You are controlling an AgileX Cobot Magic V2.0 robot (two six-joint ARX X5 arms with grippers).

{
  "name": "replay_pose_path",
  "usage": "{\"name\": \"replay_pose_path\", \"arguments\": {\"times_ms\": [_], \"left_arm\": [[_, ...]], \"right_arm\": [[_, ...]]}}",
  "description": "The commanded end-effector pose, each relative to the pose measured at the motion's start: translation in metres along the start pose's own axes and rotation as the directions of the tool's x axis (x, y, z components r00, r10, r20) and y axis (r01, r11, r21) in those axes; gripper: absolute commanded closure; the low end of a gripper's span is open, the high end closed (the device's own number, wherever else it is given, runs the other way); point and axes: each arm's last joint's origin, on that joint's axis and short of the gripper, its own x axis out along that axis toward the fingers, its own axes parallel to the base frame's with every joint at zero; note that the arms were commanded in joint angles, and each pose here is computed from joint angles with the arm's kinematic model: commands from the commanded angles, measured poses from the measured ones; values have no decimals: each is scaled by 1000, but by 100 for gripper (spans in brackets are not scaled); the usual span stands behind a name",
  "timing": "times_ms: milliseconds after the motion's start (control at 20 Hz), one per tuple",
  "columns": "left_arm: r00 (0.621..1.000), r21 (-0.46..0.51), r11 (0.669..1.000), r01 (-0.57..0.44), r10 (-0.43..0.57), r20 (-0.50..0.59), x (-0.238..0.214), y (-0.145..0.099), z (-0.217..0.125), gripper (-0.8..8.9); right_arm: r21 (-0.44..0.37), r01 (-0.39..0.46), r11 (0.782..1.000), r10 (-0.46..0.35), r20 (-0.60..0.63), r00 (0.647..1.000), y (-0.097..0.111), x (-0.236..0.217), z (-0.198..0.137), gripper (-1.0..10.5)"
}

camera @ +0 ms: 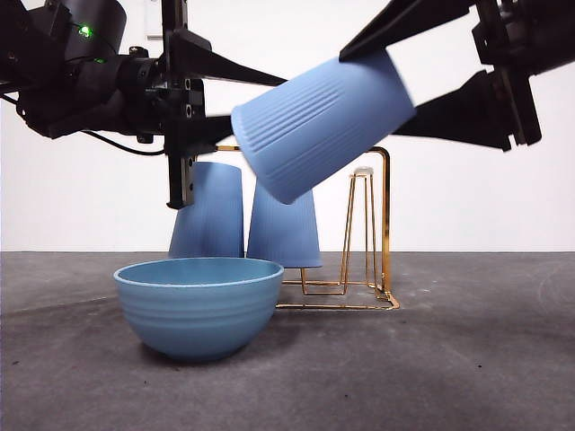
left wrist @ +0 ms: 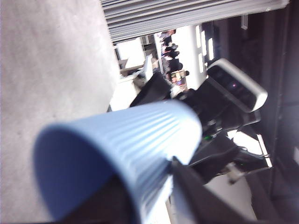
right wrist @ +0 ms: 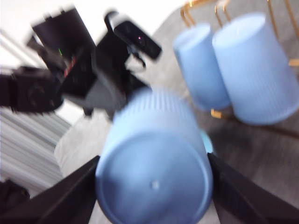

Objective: Right arm lift cup from the cupboard, then place it on the right of the bowl

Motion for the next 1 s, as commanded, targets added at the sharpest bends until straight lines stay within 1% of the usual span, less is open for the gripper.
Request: {"name": "replay_pose_path", "arguments": {"times_ms": [50,150,200,350,400,450,550,600,700,750,850,900,950,1000], "left_arm": [[1000,13,1000,-4,4,8,1,0,1,803],[1000,18,1000,-5,5,11,1,0,1,803],[1000,19,1000,-9,8,18,1,0,2,803],[999,19,1000,-25,24,48,1,0,3,802],[998,19,999,-28,27,54,1,0,3,802],[998,18,999,-32,31,61,2,-1,3,802],[997,34,999,-35,32,70,8,-5,6,803],[997,45,998,-34,30,69,12,-8,7,803],[997,74,997,-31,25,71,25,-18,11,802],[997,85,996,-34,28,74,33,-23,13,802],[995,107,992,-72,64,80,47,-32,17,801],[993,121,987,-108,100,70,54,-35,18,801],[983,141,973,-182,175,57,63,-37,17,801],[960,166,945,-281,277,48,69,-40,15,801]], "right_arm": [[-5,-21,1000,21,22,1000,3,1,4,673],[-5,-17,1000,17,24,1000,3,1,4,671],[-5,-17,1000,17,24,1000,3,1,4,645],[-6,-16,1000,16,24,1000,2,0,5,448],[4,-7,1000,7,14,1000,1,-2,7,437],[14,27,1000,-27,-5,1000,-1,-5,10,437],[-3,122,992,-122,-73,990,-1,-15,16,437],[-20,174,985,-175,-102,979,0,-21,19,437],[-58,300,952,-305,-145,941,9,-36,26,437],[-68,346,936,-353,-155,923,15,-44,30,437],[-68,423,904,-428,-172,887,27,-57,33,437],[-67,453,889,-457,-178,871,31,-63,34,437],[-70,481,874,-485,-182,855,36,-70,33,437],[-72,492,867,-497,-184,848,39,-75,32,437]]}}
